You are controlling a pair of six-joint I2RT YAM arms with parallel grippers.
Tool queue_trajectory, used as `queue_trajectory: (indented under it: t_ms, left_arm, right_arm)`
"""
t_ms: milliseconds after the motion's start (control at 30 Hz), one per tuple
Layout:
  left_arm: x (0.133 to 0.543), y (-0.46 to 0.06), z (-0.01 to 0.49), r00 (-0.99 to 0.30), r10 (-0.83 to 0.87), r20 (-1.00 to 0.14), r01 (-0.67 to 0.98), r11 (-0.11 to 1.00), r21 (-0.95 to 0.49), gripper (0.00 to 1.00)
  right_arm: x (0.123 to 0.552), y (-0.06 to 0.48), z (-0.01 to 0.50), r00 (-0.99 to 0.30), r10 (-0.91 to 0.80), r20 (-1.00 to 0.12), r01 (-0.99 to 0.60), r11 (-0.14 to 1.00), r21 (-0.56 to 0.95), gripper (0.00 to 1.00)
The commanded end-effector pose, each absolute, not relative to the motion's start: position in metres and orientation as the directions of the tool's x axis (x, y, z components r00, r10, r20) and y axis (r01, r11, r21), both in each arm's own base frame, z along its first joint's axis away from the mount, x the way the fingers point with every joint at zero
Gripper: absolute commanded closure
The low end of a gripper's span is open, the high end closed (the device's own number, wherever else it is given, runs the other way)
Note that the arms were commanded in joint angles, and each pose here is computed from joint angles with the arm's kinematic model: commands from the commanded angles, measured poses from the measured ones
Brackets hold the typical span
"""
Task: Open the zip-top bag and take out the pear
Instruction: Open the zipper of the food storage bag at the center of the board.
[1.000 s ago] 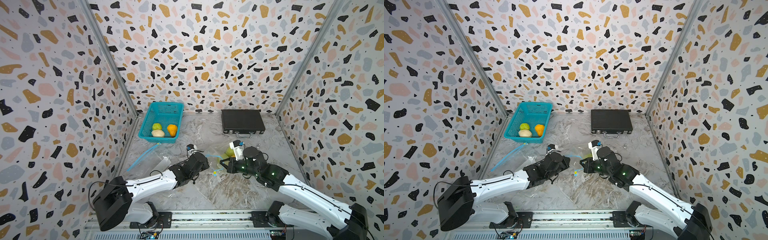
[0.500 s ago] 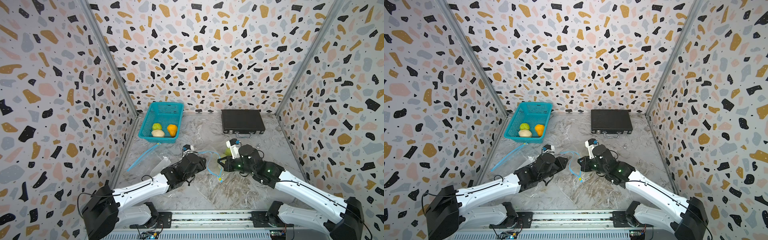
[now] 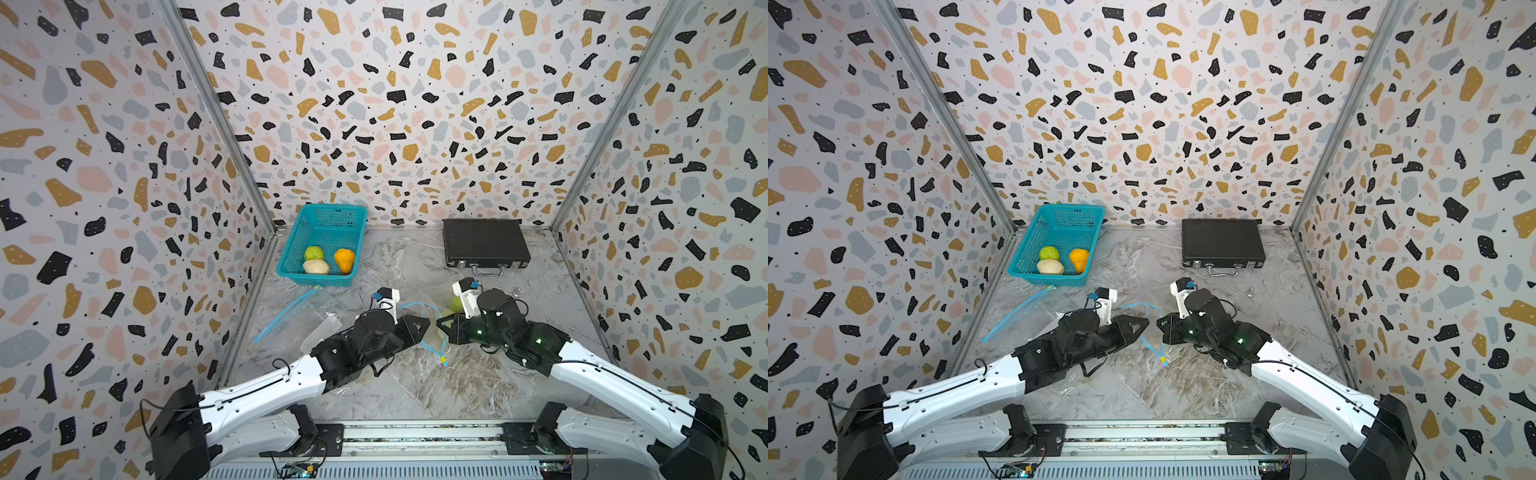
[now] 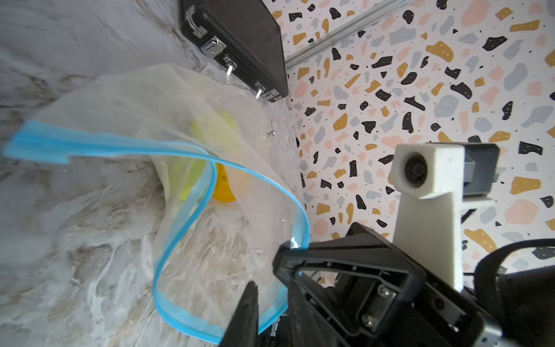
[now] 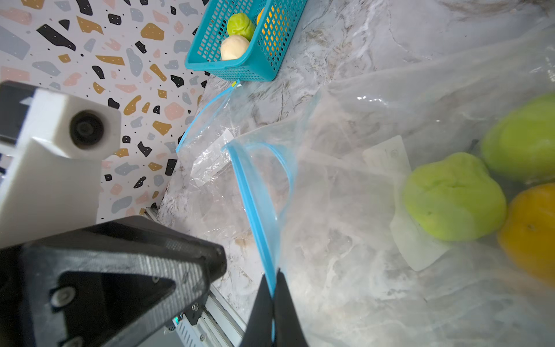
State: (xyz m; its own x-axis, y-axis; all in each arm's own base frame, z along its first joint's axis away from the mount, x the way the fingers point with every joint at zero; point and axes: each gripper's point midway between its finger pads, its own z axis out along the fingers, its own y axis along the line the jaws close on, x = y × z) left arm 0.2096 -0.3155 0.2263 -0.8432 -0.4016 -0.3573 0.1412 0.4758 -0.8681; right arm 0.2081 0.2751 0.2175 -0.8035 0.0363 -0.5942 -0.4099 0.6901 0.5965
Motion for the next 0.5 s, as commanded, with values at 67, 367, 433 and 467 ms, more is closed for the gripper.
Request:
queue_trajectory:
  t_ms: [67, 367, 433, 467]
  left_arm:
    - [0.210, -0.344, 0.234, -0.871, -0.384, -0.307, 0.147, 0.393, -0.908, 0.83]
    - [0.217, -0.350, 0.212, -0.866, -0.406, -0.292, 0.117, 0.403, -0.908, 0.84]
    - [0.217, -0.347, 0.208, -0.864, -0.420, -0.278, 0.104, 0.391, -0.915, 0.84]
    - [0.217, -0.346, 0.208, -0.862, -0.427, -0.274, 0.105, 0.378, -0.920, 0.84]
  right_arm:
    - [0.211, 0.270, 0.234, -0.774, 0.051, -0.631, -0.423, 0.700, 0.576, 1.00]
    - [0.210, 0.256, 0.225, -0.772, 0.051, -0.634, -0.398, 0.739, 0.543, 1.00]
    - [0.209, 0.254, 0.226, -0.768, 0.055, -0.638, -0.399, 0.739, 0.543, 1.00]
    - [0.208, 0.254, 0.227, -0.765, 0.055, -0.641, -0.402, 0.737, 0.544, 1.00]
